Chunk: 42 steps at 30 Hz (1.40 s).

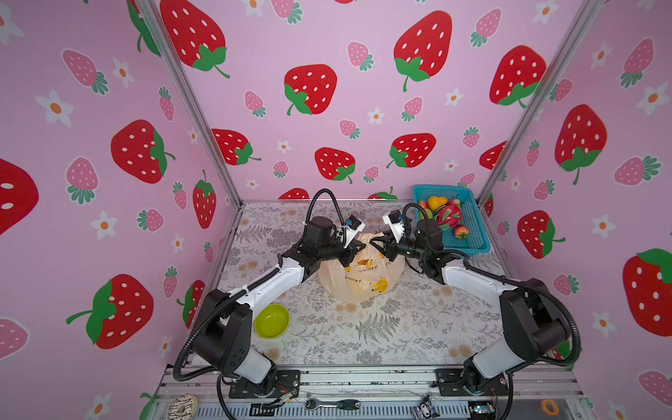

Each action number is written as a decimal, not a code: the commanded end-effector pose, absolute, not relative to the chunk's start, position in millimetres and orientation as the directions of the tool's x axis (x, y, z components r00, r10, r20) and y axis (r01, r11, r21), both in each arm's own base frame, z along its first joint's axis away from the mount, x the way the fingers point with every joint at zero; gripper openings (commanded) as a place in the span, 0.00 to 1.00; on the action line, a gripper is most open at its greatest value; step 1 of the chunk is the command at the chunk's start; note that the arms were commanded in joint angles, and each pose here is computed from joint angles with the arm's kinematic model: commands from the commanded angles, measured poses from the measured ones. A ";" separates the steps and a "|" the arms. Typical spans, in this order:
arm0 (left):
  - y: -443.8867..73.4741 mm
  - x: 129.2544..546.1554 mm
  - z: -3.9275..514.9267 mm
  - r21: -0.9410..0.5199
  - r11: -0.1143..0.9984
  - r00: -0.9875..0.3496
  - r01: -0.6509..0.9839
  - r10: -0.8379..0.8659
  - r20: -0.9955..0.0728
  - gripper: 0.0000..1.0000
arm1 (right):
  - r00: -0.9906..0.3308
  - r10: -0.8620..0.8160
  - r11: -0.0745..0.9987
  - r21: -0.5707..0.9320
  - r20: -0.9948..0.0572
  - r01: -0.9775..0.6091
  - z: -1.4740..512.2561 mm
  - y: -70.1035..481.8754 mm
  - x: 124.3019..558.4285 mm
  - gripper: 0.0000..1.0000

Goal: Place the fake fruits into the plastic bag and tie a complex knot

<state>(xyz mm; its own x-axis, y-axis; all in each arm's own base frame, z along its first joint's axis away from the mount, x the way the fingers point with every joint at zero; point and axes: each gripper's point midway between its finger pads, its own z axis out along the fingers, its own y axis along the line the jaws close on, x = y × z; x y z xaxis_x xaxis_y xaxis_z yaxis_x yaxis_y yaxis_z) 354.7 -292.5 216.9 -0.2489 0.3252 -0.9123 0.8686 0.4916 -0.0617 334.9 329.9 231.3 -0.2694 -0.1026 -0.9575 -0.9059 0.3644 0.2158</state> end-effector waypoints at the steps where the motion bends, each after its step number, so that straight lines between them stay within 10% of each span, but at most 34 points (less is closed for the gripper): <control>1: -290.5 353.3 215.2 -0.023 0.484 -0.227 0.875 0.368 -0.902 0.00 | -0.222 -0.137 0.324 0.168 -0.965 -0.931 238.7 332.7 333.5 0.29; 32: -288.7 350.5 212.5 0.039 0.449 -0.175 0.893 0.424 -0.889 0.00 | -0.329 -0.122 0.269 0.288 -0.936 -0.919 233.2 344.1 335.4 0.44; 42: -287.6 349.3 207.0 0.051 0.443 -0.170 0.895 0.444 -0.880 0.01 | -0.325 -0.105 0.266 0.288 -0.940 -0.920 234.4 352.5 336.6 0.27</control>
<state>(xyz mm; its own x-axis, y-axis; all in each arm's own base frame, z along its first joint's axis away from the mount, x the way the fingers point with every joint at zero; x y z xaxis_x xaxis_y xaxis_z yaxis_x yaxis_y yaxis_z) 348.1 -284.9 197.3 -0.2127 0.4341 -0.8754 0.8872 0.4611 0.0131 334.4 345.1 219.1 -0.3706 -0.1295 -0.9197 -0.9009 0.2908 0.3221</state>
